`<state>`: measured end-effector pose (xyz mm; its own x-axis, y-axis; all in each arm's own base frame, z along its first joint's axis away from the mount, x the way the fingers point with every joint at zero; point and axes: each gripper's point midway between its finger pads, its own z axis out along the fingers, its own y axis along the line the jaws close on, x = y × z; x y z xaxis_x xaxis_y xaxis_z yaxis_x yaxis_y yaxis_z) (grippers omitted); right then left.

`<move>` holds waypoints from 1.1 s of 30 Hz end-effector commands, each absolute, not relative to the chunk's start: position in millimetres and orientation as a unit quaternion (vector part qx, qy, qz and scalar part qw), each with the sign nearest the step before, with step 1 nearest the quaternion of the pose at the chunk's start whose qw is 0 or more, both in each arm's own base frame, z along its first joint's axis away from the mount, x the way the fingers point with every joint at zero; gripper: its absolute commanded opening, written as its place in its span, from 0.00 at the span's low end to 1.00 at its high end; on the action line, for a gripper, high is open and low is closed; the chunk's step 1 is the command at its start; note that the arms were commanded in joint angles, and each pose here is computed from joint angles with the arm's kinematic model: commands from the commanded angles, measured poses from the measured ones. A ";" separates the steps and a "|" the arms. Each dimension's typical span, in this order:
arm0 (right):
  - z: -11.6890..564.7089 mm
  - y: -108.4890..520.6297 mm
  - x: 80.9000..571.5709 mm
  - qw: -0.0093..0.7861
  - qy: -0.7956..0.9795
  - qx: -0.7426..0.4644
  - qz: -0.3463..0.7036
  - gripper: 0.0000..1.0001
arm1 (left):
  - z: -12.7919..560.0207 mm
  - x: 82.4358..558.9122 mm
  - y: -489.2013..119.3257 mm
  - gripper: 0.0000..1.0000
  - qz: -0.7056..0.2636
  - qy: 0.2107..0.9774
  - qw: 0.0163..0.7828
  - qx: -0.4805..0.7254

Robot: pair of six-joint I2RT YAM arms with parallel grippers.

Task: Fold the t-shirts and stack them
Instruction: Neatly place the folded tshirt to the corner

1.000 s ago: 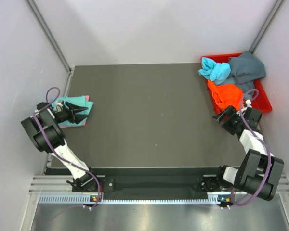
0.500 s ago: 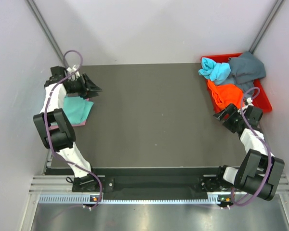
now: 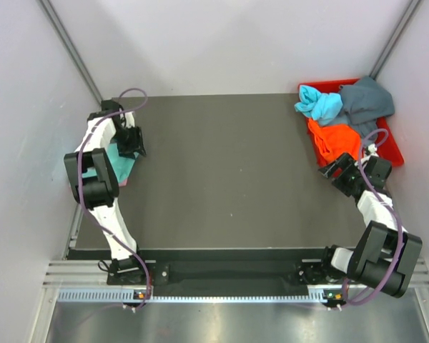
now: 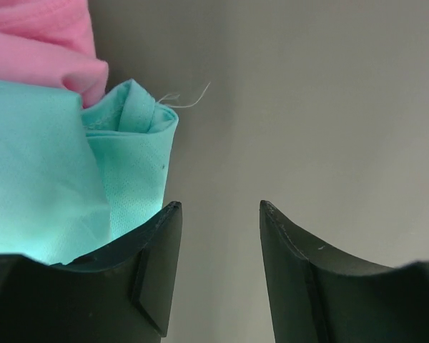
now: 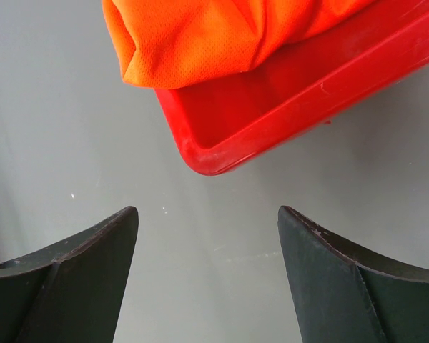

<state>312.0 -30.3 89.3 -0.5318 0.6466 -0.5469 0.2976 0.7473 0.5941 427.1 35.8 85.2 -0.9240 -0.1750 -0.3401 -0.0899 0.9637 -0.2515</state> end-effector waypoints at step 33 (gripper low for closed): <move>141.1 -45.6 341.6 0.464 0.833 0.216 0.210 0.84 | 173.4 460.5 -16.3 0.56 -0.146 0.945 0.293 0.025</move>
<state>321.2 -34.6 93.3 -0.5419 0.6330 -0.5529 0.2842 0.7571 0.5883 446.4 8.6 91.8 -0.9245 -0.0492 -0.3780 0.0300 0.9792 -0.2008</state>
